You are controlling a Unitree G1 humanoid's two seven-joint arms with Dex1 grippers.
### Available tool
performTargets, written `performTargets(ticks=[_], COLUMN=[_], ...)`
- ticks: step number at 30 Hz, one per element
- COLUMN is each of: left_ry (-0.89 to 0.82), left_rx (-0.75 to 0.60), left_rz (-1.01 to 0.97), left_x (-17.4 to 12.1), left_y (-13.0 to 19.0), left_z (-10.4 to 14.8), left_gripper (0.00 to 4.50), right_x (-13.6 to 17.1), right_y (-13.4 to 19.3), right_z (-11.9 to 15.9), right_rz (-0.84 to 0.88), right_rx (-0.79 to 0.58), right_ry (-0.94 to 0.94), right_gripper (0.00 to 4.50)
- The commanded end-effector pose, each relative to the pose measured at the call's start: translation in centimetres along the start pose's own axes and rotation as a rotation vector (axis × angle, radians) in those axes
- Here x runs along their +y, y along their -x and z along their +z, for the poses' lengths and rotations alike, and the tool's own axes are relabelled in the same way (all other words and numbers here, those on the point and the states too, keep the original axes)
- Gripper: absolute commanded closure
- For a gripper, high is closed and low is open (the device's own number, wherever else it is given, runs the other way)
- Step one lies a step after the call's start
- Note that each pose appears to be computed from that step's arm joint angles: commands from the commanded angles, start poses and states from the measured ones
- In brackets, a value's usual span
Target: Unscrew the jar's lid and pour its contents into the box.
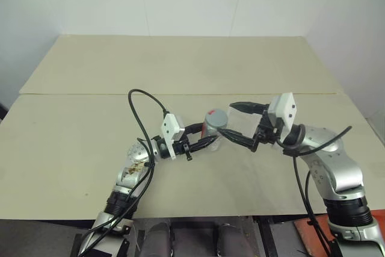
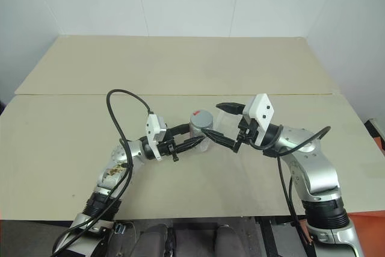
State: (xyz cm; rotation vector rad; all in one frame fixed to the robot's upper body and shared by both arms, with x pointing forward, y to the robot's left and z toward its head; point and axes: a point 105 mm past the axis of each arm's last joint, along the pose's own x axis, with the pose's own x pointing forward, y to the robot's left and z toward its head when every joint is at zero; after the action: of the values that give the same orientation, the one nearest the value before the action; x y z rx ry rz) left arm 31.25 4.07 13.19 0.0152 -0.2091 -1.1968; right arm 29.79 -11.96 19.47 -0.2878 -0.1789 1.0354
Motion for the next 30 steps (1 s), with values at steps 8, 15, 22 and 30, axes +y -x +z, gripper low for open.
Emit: performTargets(ticks=[8, 15, 22, 30], left_ry=[-0.052, -0.054, -0.055, -0.056], left_rx=[-0.051, -0.048, -0.053, -0.058], left_rz=[-0.044, -0.047, -0.045, -0.043], left_x=[-0.5, -0.6, -0.6, -0.7], left_y=[-0.6, -0.6, -0.8, -0.8], left_z=[1.5, 1.4, 1.5, 1.4], left_gripper=[2.64, 2.64, 2.64, 2.64], right_x=[0.7, 1.2, 1.0, 1.0], right_y=[0.2, -0.4, -2.0, -3.2], right_z=[2.2, 2.2, 2.6, 2.5], right_rz=[0.041, 0.072, 0.083, 0.101], right_rx=[-0.063, -0.065, -0.088, -0.091], right_ry=[0.057, 0.06, 0.057, 0.046], right_gripper=[0.05, 0.05, 0.05, 0.05])
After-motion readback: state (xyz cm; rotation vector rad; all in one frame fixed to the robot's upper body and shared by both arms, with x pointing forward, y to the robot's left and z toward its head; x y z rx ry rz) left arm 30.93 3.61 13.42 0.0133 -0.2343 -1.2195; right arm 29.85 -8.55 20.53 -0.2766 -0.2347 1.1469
